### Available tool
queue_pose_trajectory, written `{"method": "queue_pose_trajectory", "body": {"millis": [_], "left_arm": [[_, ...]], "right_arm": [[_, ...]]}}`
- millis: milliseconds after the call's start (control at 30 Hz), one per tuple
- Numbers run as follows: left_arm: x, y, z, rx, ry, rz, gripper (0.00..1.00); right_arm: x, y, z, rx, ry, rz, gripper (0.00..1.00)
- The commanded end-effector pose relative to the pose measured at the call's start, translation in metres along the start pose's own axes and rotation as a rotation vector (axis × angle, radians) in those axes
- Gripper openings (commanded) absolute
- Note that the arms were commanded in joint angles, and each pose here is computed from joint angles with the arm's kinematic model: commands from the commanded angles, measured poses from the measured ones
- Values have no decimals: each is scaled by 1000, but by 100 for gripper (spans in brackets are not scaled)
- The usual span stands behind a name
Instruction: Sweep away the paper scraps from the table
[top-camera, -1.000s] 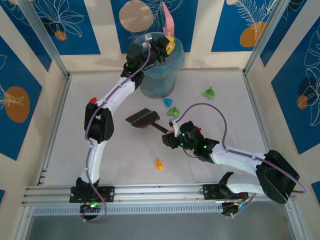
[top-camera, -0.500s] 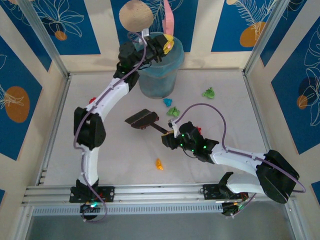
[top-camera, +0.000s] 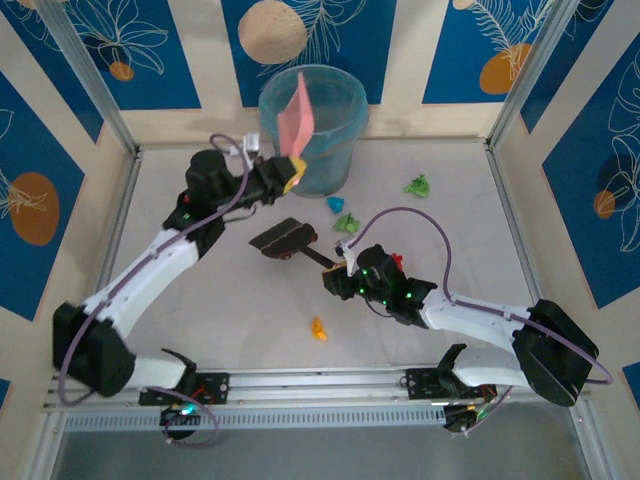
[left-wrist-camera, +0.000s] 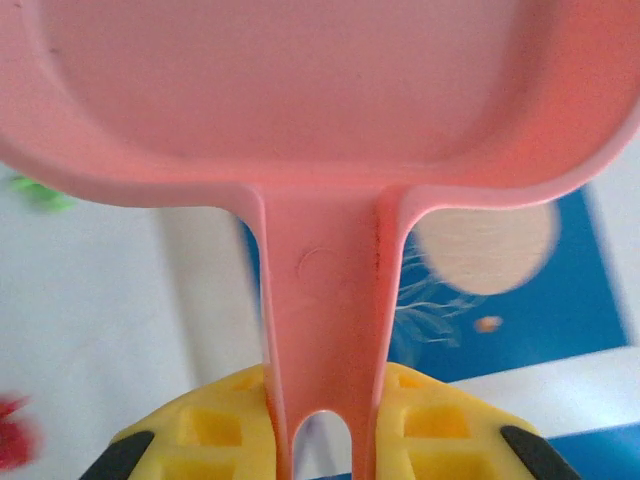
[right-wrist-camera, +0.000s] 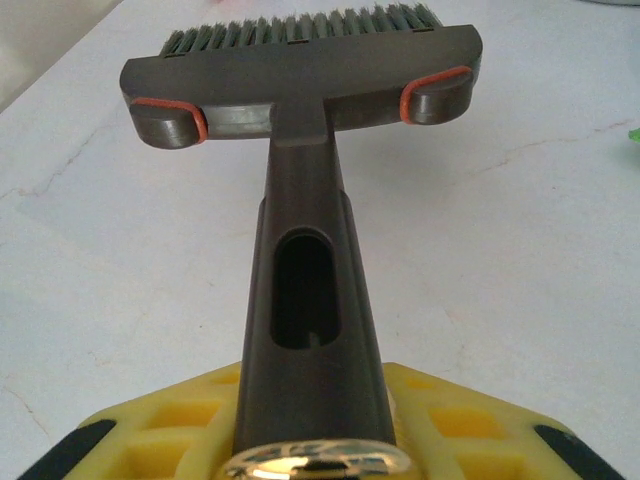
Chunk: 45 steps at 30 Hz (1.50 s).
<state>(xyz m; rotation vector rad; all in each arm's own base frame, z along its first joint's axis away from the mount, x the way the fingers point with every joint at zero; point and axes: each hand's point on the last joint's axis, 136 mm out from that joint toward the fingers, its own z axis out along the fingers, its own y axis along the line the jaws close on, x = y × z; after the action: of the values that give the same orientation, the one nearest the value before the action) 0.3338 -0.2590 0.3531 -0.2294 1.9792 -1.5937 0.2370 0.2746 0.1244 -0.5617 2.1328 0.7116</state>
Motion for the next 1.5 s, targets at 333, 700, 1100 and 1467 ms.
{"method": "queue_pose_trajectory", "body": {"millis": [333, 700, 1100, 1467], "left_arm": [[35, 157, -227, -876, -420, 341, 0], [48, 209, -252, -941, -534, 379, 0], [52, 218, -265, -978, -567, 352, 0], [54, 221, -259, -970, -540, 346, 0]], "right_arm": [[-35, 9, -15, 6, -130, -40, 0], [-64, 25, -15, 75, -110, -46, 0], [-137, 58, 97, 98, -87, -92, 0], [-155, 77, 214, 92, -69, -173, 0]]}}
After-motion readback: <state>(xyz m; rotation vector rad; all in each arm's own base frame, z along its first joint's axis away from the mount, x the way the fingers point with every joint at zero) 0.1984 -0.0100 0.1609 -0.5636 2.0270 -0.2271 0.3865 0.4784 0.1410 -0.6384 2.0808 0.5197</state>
